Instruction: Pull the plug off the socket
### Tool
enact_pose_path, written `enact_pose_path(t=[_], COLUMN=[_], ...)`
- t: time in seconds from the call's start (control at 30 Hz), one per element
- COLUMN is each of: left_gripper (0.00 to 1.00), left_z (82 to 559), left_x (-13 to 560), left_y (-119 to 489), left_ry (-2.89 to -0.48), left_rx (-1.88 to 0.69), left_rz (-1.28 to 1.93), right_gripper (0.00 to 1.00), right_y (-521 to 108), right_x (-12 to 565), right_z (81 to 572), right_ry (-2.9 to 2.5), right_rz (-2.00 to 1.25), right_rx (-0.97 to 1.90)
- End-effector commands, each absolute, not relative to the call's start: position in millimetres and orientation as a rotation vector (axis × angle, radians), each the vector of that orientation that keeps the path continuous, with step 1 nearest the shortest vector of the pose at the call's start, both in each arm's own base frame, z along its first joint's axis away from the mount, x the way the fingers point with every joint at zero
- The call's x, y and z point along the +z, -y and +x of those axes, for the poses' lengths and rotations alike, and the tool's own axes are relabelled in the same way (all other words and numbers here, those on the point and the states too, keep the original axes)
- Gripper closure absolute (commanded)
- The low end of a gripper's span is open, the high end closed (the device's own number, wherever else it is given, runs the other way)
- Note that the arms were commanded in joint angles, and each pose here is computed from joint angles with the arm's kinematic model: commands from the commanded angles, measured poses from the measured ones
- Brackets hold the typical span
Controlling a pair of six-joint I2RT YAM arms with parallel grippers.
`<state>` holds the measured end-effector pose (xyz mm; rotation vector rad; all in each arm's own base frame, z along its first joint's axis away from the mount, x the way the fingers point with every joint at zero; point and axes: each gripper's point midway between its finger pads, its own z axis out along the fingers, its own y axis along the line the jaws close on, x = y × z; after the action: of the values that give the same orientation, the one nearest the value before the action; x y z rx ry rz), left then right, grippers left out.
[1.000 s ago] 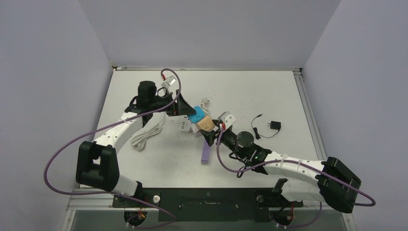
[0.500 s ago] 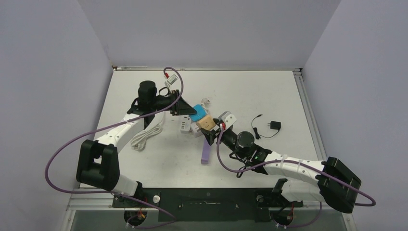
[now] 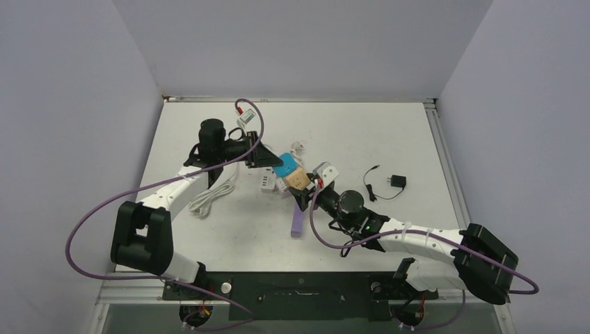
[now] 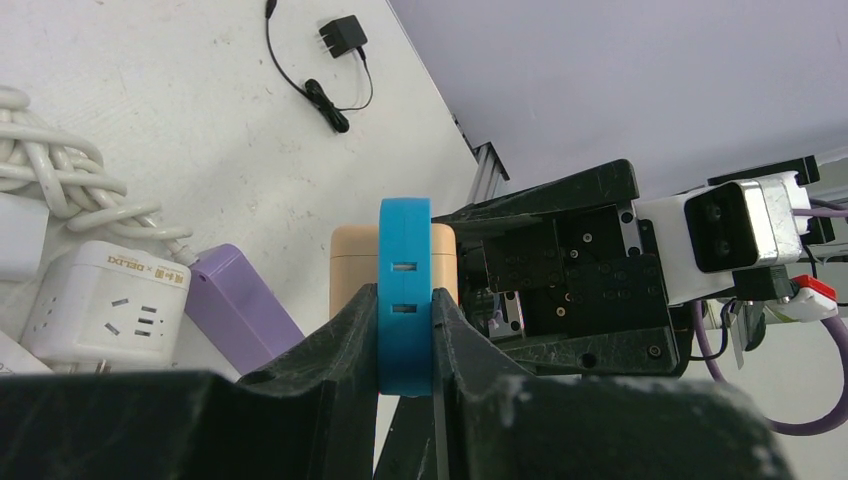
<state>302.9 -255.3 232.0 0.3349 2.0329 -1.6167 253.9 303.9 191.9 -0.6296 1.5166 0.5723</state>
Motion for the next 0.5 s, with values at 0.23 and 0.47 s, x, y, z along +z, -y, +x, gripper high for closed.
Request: enact_pose_path(t=[0.23,0.47], left_gripper=[1.0,1.0], left_z=[317.8,322.4], left_x=[253.4,251.1], left_y=[241.5,237.4], left_ry=[-1.928,-1.936], left_rx=[-1.571,-1.565], left_rz=[0.337,0.309], right_gripper=[0.95,0.95], right_y=[-311.8,-316.7], right_x=[203.6,191.0], right_z=[257.5,254.4], right_ry=[-1.501,-1.533], right_rz=[-0.628,-0.695], right_rx=[0.582,0.59])
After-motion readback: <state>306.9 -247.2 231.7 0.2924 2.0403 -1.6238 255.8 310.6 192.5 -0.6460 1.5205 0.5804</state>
